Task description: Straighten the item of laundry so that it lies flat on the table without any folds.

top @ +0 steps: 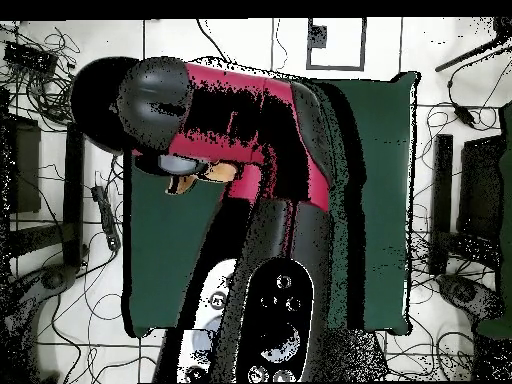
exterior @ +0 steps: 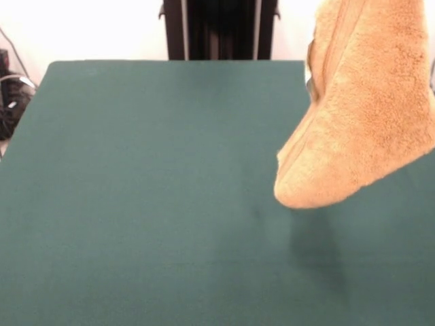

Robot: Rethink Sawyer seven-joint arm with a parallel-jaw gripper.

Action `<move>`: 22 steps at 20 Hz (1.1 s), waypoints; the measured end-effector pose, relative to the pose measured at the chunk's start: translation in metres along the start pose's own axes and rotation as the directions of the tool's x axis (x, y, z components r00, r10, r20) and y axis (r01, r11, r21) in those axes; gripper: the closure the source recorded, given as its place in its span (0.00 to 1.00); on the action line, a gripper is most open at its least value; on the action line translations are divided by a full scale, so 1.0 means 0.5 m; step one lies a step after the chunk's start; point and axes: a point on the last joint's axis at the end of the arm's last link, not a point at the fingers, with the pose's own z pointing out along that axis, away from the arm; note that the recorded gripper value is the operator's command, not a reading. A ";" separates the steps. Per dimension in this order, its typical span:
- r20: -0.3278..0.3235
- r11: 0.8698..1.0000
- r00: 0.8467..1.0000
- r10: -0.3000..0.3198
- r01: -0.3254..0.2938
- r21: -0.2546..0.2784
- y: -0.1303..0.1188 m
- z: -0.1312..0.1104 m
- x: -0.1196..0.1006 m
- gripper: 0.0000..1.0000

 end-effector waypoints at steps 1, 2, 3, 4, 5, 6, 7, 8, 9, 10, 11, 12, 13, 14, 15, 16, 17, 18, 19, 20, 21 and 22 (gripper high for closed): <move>0.010 1.000 1.000 -0.004 0.004 0.009 -0.001 -0.004 -0.004 1.00; 0.014 1.000 1.000 -0.006 0.006 0.015 -0.002 -0.004 -0.005 1.00; 0.017 1.000 1.000 -0.008 0.008 0.021 -0.004 -0.004 -0.005 1.00; 0.021 0.999 1.000 -0.012 0.011 0.031 -0.006 -0.001 -0.006 1.00; 0.025 0.999 1.000 -0.015 0.014 0.042 -0.009 0.001 -0.006 1.00; 0.029 0.999 0.999 -0.017 0.016 0.049 -0.011 0.004 -0.007 1.00; 0.041 0.998 0.999 -0.022 0.019 0.062 -0.015 0.007 -0.009 1.00; 0.052 0.997 0.998 -0.026 0.022 0.072 -0.017 0.009 -0.012 1.00; 0.055 0.997 0.998 -0.027 0.022 0.075 -0.018 0.009 -0.013 1.00; 0.059 0.997 0.998 -0.028 0.023 0.077 -0.019 0.010 -0.013 1.00; 0.075 0.996 0.997 -0.032 0.025 0.088 -0.021 0.011 -0.017 1.00; 0.082 0.995 0.996 -0.033 0.026 0.091 -0.022 0.011 -0.019 1.00; 0.090 0.995 0.995 -0.034 0.026 0.093 -0.023 0.011 -0.021 1.00; 0.100 0.995 0.994 -0.035 0.025 0.095 -0.024 0.011 -0.024 1.00; 0.110 0.995 0.993 -0.036 0.025 0.096 -0.025 0.011 -0.026 1.00; 0.121 0.995 0.992 -0.034 0.023 0.095 -0.028 0.009 -0.028 1.00; 0.129 0.996 0.991 -0.031 0.019 0.091 -0.032 0.009 -0.028 1.00; 0.136 0.996 0.990 -0.028 0.016 0.087 -0.037 0.008 -0.027 1.00; 0.141 0.997 0.990 -0.023 0.012 0.082 -0.043 0.008 -0.026 1.00; 0.143 0.997 0.990 -0.020 0.009 0.079 -0.047 0.007 -0.025 1.00; 0.149 0.997 0.989 -0.010 -0.001 0.072 -0.060 0.006 -0.022 1.00; 0.154 0.998 0.988 0.001 -0.011 0.065 -0.073 0.006 -0.019 1.00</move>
